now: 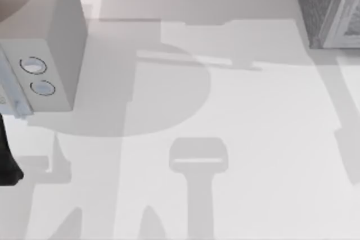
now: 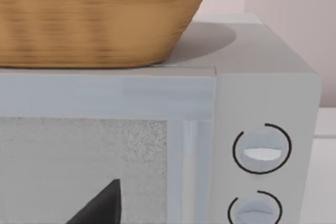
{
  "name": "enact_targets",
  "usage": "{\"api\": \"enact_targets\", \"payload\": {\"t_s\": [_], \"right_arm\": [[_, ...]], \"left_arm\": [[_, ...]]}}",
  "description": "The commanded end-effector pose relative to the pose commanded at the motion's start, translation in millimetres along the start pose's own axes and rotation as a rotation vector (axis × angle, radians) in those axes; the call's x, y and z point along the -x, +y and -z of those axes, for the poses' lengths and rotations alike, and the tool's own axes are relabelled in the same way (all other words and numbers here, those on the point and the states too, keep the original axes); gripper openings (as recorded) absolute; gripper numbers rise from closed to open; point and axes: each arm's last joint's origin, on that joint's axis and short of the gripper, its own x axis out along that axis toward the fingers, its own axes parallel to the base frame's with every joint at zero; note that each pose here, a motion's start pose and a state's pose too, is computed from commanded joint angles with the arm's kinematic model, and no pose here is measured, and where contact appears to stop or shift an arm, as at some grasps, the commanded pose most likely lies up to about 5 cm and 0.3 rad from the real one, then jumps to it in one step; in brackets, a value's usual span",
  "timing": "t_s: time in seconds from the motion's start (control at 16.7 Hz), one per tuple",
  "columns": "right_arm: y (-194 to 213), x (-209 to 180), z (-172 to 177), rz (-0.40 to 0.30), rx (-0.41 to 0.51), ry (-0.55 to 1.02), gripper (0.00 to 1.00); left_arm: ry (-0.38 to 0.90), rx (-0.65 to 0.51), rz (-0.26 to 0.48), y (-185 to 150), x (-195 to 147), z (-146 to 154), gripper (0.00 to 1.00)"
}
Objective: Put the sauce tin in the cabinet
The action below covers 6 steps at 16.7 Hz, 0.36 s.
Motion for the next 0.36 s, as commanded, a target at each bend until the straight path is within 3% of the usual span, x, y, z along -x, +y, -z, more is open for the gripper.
{"api": "enact_targets", "payload": {"t_s": [0.36], "right_arm": [[0.0,0.0,0.0,0.000,0.000,0.000,1.00]], "left_arm": [[0.000,0.000,0.000,0.0,0.0,0.0,1.00]]}}
